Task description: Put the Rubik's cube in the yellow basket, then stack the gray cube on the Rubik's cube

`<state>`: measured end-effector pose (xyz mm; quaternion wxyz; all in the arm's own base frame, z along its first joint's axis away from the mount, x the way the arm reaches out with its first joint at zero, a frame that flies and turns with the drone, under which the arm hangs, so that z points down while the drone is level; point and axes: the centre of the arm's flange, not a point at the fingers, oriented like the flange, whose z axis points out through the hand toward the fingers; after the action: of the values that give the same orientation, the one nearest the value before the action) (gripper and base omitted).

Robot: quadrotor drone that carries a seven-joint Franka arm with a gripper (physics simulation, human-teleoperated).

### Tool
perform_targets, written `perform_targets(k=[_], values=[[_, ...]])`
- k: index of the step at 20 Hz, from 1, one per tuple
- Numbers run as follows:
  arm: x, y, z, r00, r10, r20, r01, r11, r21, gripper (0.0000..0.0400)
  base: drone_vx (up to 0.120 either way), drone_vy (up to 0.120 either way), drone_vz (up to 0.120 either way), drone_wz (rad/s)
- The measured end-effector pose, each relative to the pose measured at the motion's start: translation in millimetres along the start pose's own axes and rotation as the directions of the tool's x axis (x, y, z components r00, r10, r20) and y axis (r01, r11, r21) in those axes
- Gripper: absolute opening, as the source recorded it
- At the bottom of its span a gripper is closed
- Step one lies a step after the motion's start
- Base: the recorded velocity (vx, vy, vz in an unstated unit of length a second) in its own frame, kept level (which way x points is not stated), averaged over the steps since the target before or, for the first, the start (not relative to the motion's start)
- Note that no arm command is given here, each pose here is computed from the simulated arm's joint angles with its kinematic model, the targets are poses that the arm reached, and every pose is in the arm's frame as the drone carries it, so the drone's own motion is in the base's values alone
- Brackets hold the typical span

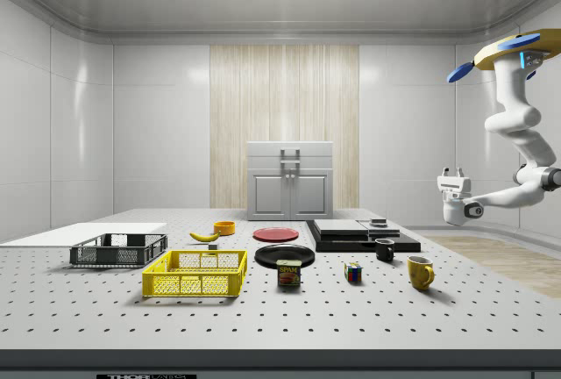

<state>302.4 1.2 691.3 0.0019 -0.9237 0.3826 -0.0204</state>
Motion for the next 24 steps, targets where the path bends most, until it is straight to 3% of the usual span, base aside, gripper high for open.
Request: perform_targets(k=[9,15,20,24], values=[[-3.6,-2.6,0,0.999,-0.001,-0.036,0.0,1.0,-0.026,0.04,0.0,0.0,0.0,0.0],[-10.7,-9.1,1,0.994,-0.007,-0.108,-0.003,0.996,-0.092,0.04,0.0,0.0,0.0,0.0],[-24.8,-22.6,6,0.968,-0.034,-0.248,-0.024,0.973,-0.229,0.04,0.0,0.0,0.0,0.0],[-44.9,-42.2,22,0.887,-0.117,-0.447,-0.099,0.897,-0.43,0.04,0.0,0.0,0.0,0.0]])
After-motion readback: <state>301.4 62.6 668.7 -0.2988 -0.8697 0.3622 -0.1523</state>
